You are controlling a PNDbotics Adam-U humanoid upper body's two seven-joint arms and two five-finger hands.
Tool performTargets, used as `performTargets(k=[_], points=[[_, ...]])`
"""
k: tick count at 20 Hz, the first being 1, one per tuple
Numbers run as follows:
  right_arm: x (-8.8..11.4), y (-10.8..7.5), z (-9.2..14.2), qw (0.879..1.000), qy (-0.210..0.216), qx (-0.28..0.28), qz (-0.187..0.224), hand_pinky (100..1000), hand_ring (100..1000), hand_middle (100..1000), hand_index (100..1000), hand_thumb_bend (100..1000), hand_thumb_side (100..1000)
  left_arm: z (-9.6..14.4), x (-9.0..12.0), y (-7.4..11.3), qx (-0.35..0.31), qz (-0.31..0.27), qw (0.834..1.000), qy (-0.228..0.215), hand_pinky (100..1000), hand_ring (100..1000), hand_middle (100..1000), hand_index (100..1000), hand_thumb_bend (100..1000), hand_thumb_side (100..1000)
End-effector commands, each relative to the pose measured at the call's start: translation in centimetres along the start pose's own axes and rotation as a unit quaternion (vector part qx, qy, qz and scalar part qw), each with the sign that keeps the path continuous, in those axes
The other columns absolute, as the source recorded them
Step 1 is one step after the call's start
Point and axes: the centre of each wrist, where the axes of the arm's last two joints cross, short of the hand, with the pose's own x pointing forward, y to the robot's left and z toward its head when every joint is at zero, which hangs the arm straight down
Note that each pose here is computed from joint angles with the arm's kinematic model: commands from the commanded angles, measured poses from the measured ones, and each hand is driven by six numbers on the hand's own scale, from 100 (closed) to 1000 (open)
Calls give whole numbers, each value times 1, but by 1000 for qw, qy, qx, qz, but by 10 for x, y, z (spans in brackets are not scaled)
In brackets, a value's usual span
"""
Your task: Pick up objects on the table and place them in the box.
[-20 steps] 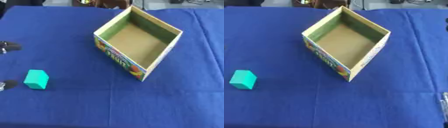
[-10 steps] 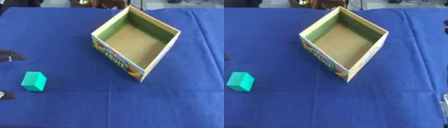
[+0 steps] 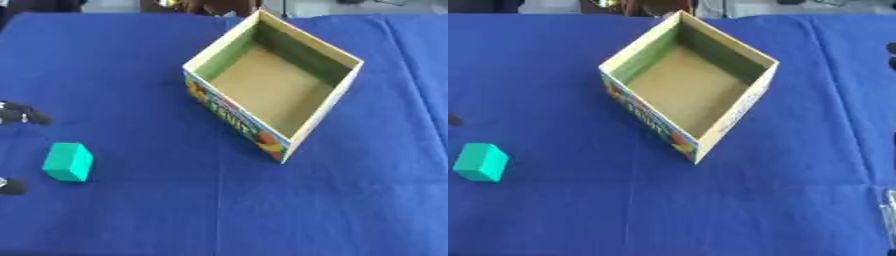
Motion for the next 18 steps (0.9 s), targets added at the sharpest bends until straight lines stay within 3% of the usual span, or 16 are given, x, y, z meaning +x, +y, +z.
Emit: performTargets(k=[1, 18], points=[[6, 0, -5, 1000, -14, 3, 3, 874, 891, 733, 829, 100, 813, 2, -5, 8, 0, 2, 1000, 5, 799, 819, 802, 962, 758, 798], [6, 1, -5, 1000, -11, 0, 4, 877, 893, 732, 830, 100, 812, -13, -8, -5, -12, 29, 999, 9, 797, 810, 793, 942, 749, 793]])
